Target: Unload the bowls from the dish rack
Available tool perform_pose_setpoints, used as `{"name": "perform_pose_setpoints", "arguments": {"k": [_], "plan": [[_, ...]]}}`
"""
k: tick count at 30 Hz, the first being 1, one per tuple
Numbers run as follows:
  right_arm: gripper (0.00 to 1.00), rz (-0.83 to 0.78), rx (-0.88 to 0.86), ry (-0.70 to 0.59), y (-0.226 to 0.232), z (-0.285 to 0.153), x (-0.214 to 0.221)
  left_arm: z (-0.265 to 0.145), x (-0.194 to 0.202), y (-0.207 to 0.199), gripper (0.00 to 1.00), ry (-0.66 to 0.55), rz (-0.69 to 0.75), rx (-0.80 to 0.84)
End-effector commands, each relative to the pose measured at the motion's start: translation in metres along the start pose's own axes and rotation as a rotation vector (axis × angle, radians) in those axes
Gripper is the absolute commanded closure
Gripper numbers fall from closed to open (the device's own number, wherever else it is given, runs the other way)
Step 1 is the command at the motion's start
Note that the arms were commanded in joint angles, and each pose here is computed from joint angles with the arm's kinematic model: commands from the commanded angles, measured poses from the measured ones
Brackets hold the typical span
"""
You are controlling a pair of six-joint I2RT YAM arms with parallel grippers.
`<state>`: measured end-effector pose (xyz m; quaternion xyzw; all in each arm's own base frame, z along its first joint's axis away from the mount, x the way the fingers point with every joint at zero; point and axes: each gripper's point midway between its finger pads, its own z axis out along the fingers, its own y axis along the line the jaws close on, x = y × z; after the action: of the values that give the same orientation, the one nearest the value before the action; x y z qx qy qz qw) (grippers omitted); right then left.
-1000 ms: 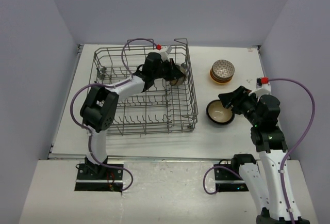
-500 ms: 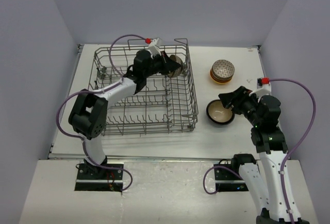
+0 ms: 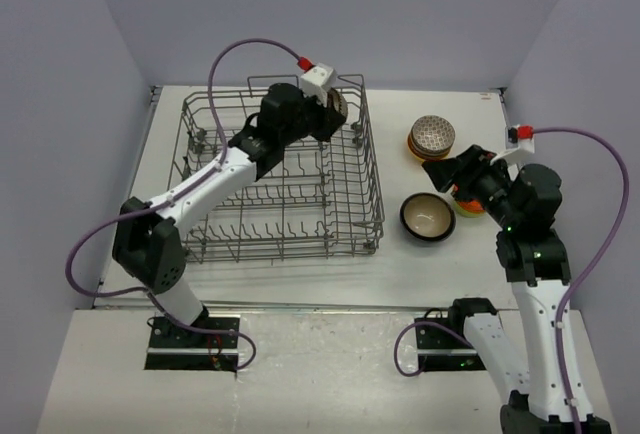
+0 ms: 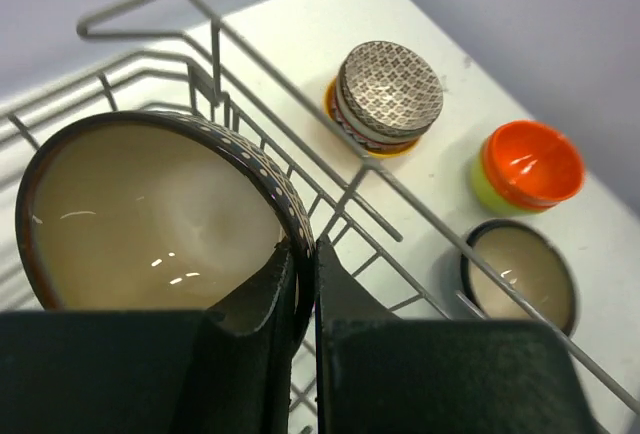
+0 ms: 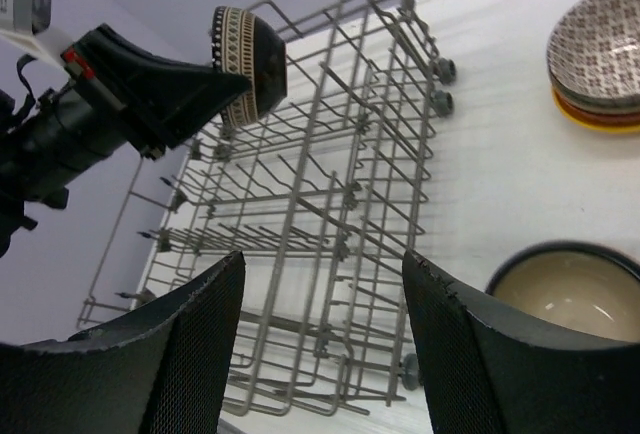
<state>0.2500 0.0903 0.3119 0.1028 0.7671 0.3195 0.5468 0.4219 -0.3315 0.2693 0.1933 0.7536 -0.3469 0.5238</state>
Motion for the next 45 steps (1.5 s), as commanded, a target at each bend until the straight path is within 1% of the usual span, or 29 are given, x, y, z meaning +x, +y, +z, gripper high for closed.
{"name": "perform_pose_setpoints", "arguments": {"k": [1,2,3,4,5,6,7,9,10,11,12,14,16,17,18,23,27,28,30,31,33,35,38,40,41,42,43,44,45], "plan": [[0.35,-0.037,-0.123,0.003,0.039,0.001,-0.026,-0.05,-0.079,-0.081,1.0,-0.157,0.449,-0.018],[0.35,-0.053,-0.134,-0.009,0.049,-0.002,-0.038,-0.06,-0.076,-0.085,1.0,-0.131,0.536,-0.043],[0.35,-0.06,-0.139,0.0,0.053,-0.001,-0.041,-0.065,-0.072,-0.094,1.0,-0.115,0.575,-0.048],[0.34,-0.069,-0.14,0.008,0.057,0.0,-0.044,-0.069,-0.062,-0.117,1.0,-0.096,0.62,-0.014],[0.34,-0.073,-0.142,0.043,0.06,0.006,-0.043,-0.075,-0.049,-0.122,1.0,-0.05,0.657,-0.007],[0.34,-0.105,-0.155,0.045,0.072,0.0,-0.051,-0.084,-0.049,-0.128,1.0,-0.042,0.713,-0.006],[0.35,-0.125,-0.171,0.064,0.08,-0.001,-0.051,-0.089,-0.037,-0.147,1.0,-0.021,0.75,0.036],[0.34,-0.178,-0.141,0.07,0.087,-0.005,-0.059,-0.102,-0.019,-0.158,1.0,0.054,0.817,0.069],[0.35,-0.194,-0.131,0.071,0.089,-0.007,-0.06,-0.108,-0.01,-0.174,1.0,0.072,0.841,0.109],[0.35,-0.207,-0.113,0.083,0.092,-0.01,-0.06,-0.115,-0.002,-0.177,1.0,0.115,0.856,0.116],[0.36,-0.224,-0.106,0.095,0.091,-0.011,-0.058,-0.12,0.006,-0.192,1.0,0.132,0.874,0.149],[0.38,-0.238,-0.088,0.152,0.088,-0.015,-0.047,-0.125,0.019,-0.197,1.0,0.191,0.903,0.153],[0.39,-0.266,-0.054,0.202,0.081,-0.011,-0.036,-0.132,0.026,-0.212,1.0,0.221,0.935,0.19],[0.39,-0.272,-0.029,0.252,0.074,-0.012,-0.024,-0.13,0.031,-0.217,1.0,0.243,0.95,0.204],[0.39,-0.288,-0.003,0.279,0.068,-0.012,-0.018,-0.132,0.026,-0.225,1.0,0.234,0.954,0.218],[0.42,-0.346,0.115,0.452,0.042,-0.015,0.022,-0.124,0.045,-0.241,1.0,0.343,0.998,0.257],[0.5,-0.374,0.132,0.51,0.037,-0.015,0.04,-0.12,0.047,-0.247,1.0,0.369,1.021,0.261],[0.58,-0.382,0.148,0.51,0.034,-0.015,0.042,-0.12,0.047,-0.248,1.0,0.368,1.025,0.258],[0.68,-0.385,0.168,0.531,0.029,-0.013,0.048,-0.12,0.044,-0.251,1.0,0.358,1.031,0.26],[0.78,-0.389,0.168,0.54,0.029,-0.012,0.051,-0.12,0.043,-0.254,1.0,0.352,1.034,0.265],[0.9,-0.387,0.167,0.551,0.03,-0.009,0.056,-0.12,0.042,-0.256,1.0,0.346,1.041,0.271],[0.92,-0.387,0.164,0.53,0.032,-0.005,0.054,-0.119,0.041,-0.256,1.0,0.344,1.045,0.267],[0.99,-0.384,0.15,0.506,0.039,-0.002,0.049,-0.118,0.043,-0.255,1.0,0.351,1.052,0.263],[1.0,-0.38,0.151,0.488,0.04,0.0,0.045,-0.116,0.042,-0.256,1.0,0.341,1.05,0.255],[1.0,-0.376,0.143,0.468,0.043,0.002,0.042,-0.115,0.038,-0.254,0.98,0.332,1.05,0.236],[1.0,-0.376,0.143,0.448,0.044,0.003,0.038,-0.114,0.037,-0.253,0.82,0.323,1.047,0.219],[1.0,-0.374,0.14,0.435,0.045,0.003,0.036,-0.111,0.029,-0.253,0.65,0.29,1.035,0.196],[1.0,-0.37,0.148,0.41,0.045,0.005,0.032,-0.113,0.02,-0.25,0.41,0.263,1.029,0.161],[1.0,-0.371,0.177,0.382,0.041,0.005,0.025,-0.114,0.015,-0.249,0.19,0.242,1.022,0.147]]}}
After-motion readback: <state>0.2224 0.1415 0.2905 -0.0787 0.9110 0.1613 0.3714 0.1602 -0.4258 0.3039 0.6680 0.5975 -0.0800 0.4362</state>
